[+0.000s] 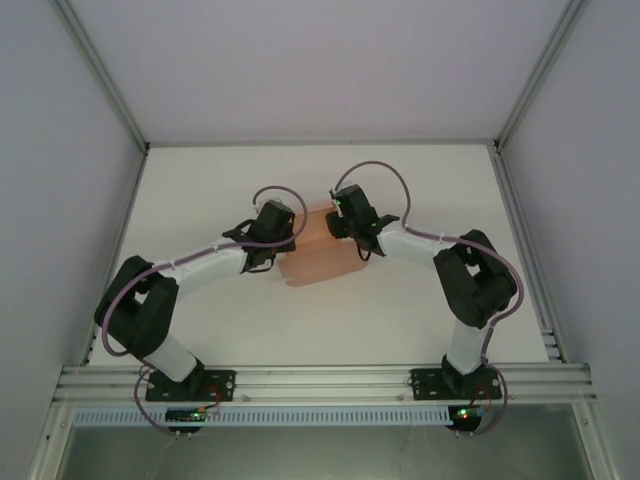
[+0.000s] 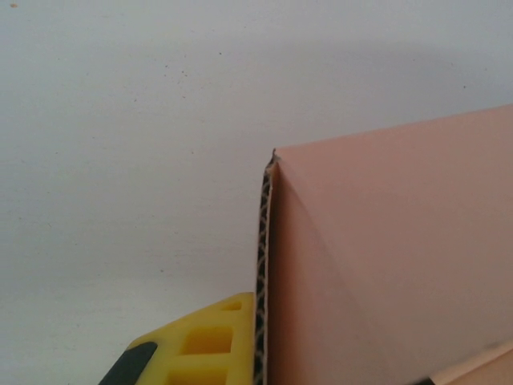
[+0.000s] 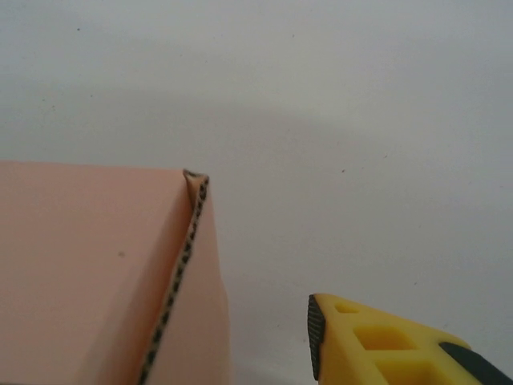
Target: Assemble paper box
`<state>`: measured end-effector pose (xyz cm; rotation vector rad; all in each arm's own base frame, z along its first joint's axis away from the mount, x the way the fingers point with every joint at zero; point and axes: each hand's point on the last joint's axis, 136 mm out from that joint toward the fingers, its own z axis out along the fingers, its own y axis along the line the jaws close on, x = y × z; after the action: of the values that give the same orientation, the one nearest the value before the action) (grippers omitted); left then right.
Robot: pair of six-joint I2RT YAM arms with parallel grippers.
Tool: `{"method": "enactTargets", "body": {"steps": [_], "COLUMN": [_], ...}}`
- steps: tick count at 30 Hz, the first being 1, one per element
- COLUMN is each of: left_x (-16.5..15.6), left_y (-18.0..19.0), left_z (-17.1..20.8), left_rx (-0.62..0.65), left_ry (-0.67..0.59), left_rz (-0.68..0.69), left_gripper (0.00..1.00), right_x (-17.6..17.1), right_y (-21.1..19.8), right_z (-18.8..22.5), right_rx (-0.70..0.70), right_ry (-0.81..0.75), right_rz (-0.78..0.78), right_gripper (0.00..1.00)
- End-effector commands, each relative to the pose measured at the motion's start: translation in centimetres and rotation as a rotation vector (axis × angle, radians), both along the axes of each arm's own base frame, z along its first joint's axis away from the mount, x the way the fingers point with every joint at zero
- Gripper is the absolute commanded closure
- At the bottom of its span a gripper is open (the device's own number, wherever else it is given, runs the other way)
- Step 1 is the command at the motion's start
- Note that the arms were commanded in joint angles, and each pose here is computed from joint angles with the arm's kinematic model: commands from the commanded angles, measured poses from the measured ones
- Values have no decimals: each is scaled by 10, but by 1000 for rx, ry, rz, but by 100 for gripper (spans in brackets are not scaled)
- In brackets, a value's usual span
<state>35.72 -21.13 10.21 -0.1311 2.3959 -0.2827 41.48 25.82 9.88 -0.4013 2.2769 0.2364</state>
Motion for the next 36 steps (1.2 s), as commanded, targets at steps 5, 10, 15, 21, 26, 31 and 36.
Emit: {"method": "enactTargets", "body": {"steps": [5,10,15,21,26,31,36], "left_x": [18,18,18,17,11,6,10], "left_y": [15,13,14,24,50,73,59], "left_z": [28,27,29,26,19,18,17], "left_rx": [-25,-30,-33,-8,48,95,62], "left_ry": [-94,-89,-87,-69,-34,-42,-58], "left_rz": [88,78,85,144,295,416,338], "left_gripper": [100,100,100,100,100,100,100], "right_x": [-18,-15,3,0,-11,-9,4], "right_y": [-25,-34,-59,-101,-132,-134,-90], "right_z": [-16,-13,-2,13,31,23,1], "right_rx": [-33,-61,-229,-494,-530,-442,-158], "right_ry": [100,74,-39,-81,-145,-110,-54], "right_rz": [-41,-95,-258,-548,-787,-790,-540], "right_gripper": [72,80,100,100,100,100,91]}}
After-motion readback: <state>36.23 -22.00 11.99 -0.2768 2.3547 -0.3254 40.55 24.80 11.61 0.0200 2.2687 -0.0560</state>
